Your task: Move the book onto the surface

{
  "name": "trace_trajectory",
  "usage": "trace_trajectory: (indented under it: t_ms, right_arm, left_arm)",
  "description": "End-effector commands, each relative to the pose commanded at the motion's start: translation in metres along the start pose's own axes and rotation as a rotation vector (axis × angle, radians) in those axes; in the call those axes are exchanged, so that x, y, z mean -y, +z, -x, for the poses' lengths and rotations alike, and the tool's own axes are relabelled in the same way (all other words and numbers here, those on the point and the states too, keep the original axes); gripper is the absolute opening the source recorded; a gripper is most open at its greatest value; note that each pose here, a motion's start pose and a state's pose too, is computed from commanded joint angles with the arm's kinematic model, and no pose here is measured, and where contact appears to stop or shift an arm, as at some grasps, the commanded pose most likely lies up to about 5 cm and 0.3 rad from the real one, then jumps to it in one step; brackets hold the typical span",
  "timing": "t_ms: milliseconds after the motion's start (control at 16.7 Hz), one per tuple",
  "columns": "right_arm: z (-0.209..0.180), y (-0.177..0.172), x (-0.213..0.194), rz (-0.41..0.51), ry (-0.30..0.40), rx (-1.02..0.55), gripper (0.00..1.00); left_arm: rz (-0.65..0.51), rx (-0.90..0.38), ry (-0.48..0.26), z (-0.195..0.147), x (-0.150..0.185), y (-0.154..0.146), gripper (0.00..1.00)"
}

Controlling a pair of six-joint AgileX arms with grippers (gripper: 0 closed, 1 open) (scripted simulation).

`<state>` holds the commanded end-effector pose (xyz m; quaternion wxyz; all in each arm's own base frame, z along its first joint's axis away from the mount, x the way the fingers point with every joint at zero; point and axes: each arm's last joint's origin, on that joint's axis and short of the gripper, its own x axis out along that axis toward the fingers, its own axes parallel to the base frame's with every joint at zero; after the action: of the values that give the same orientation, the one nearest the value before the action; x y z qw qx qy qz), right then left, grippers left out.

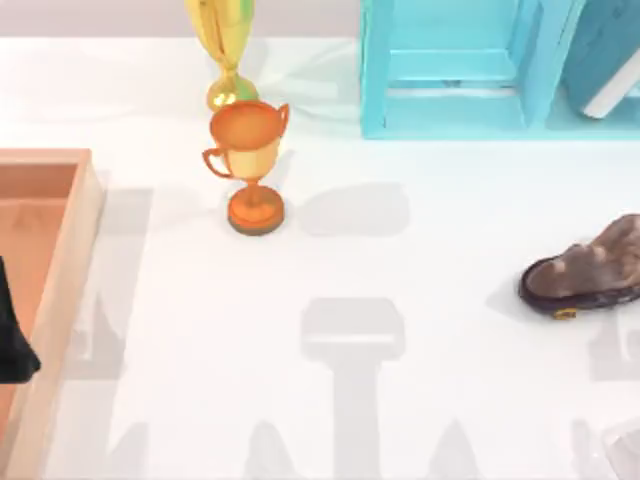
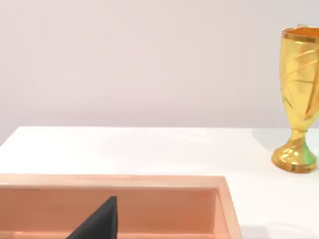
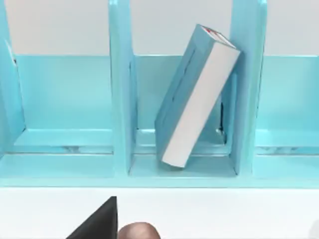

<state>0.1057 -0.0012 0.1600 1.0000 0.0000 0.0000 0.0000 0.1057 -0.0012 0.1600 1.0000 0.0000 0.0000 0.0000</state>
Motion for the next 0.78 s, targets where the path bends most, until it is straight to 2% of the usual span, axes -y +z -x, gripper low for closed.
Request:
trace_trajectory:
  t_ms: [240, 480, 780]
  right_arm:
    - [-0.001, 0.005, 0.000, -0.007, -0.004, 0.011, 1.00]
    - [-0.012, 0.033, 0.001, -0.046, -0.008, 0.058, 1.00]
    - [-0.062, 0.068, 0.003, -0.123, 0.004, 0.063, 1.00]
  left_arm:
    - [0.000, 0.000, 0.000, 0.000, 0.000, 0.000, 1.00]
    - [0.000, 0.000, 0.000, 0.000, 0.000, 0.000, 1.00]
    - [0.000, 0.000, 0.000, 0.000, 0.000, 0.000, 1.00]
